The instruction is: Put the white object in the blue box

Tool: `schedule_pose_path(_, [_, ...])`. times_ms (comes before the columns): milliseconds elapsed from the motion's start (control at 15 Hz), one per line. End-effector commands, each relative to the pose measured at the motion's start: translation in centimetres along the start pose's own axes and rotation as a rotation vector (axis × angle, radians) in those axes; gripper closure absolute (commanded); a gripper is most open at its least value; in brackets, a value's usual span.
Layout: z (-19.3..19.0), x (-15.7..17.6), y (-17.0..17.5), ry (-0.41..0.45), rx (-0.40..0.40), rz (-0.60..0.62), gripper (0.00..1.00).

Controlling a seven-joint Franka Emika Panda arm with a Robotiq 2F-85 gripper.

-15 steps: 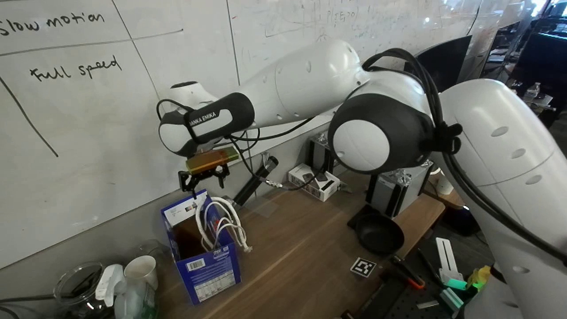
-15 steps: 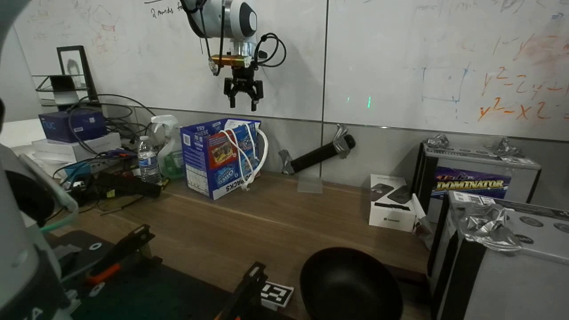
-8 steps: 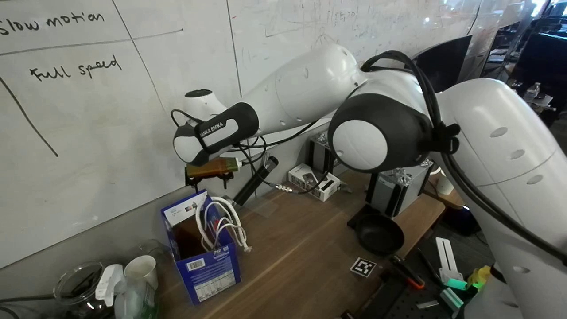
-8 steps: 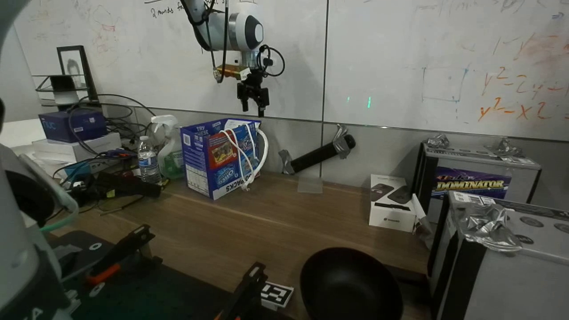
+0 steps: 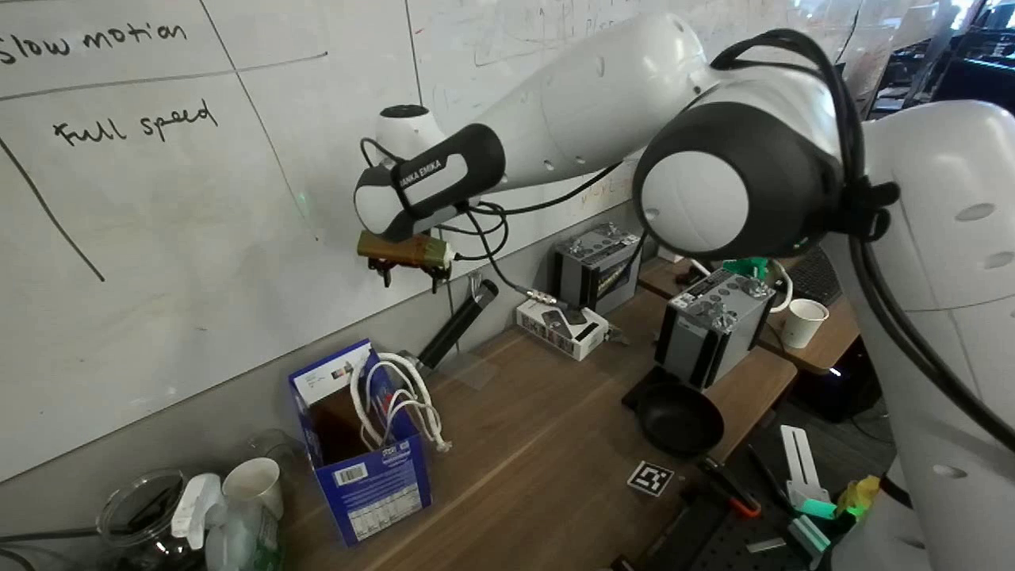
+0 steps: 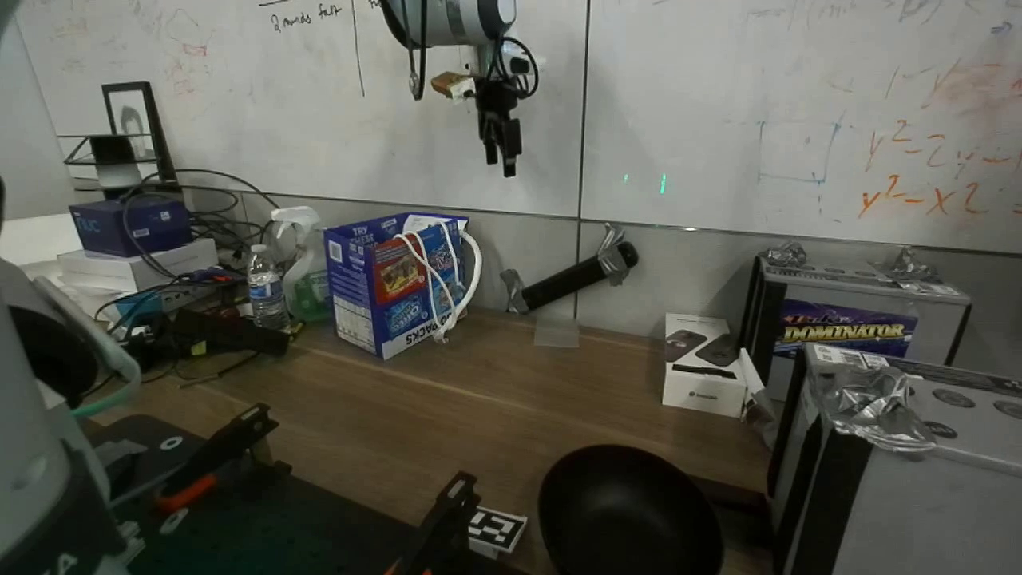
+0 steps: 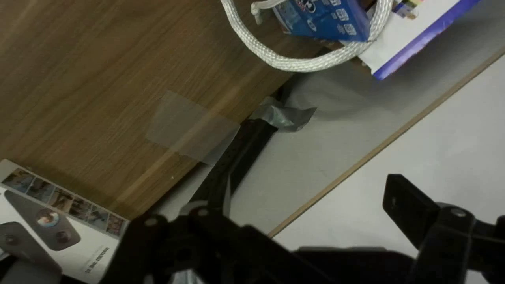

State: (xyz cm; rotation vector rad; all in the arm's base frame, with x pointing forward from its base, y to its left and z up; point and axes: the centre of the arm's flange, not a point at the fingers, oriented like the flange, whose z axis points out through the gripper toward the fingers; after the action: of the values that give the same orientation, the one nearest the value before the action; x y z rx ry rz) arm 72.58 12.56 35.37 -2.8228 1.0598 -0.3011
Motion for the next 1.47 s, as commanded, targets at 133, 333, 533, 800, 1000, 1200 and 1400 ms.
schedule_pose_path(133, [-3.8,-0.4,6.1,-0.095,0.004,0.175,0.0])
schedule_pose_path(333, [-2.4,-2.0,7.5,-0.175,-0.002,0.265,0.0])
schedule_pose_path(533, [0.7,-4.2,8.7,-0.239,-0.036,0.358,0.0])
schedule_pose_path(800, [5.0,-8.0,11.2,-0.383,-0.015,0.446,0.0])
schedule_pose_path(1000, [7.6,-9.9,13.0,-0.465,0.001,0.51,0.0])
schedule_pose_path(1200, [8.5,-10.9,14.5,-0.522,0.064,0.541,0.0])
schedule_pose_path(1400, [9.0,-10.9,15.8,-0.522,0.129,0.528,0.0])
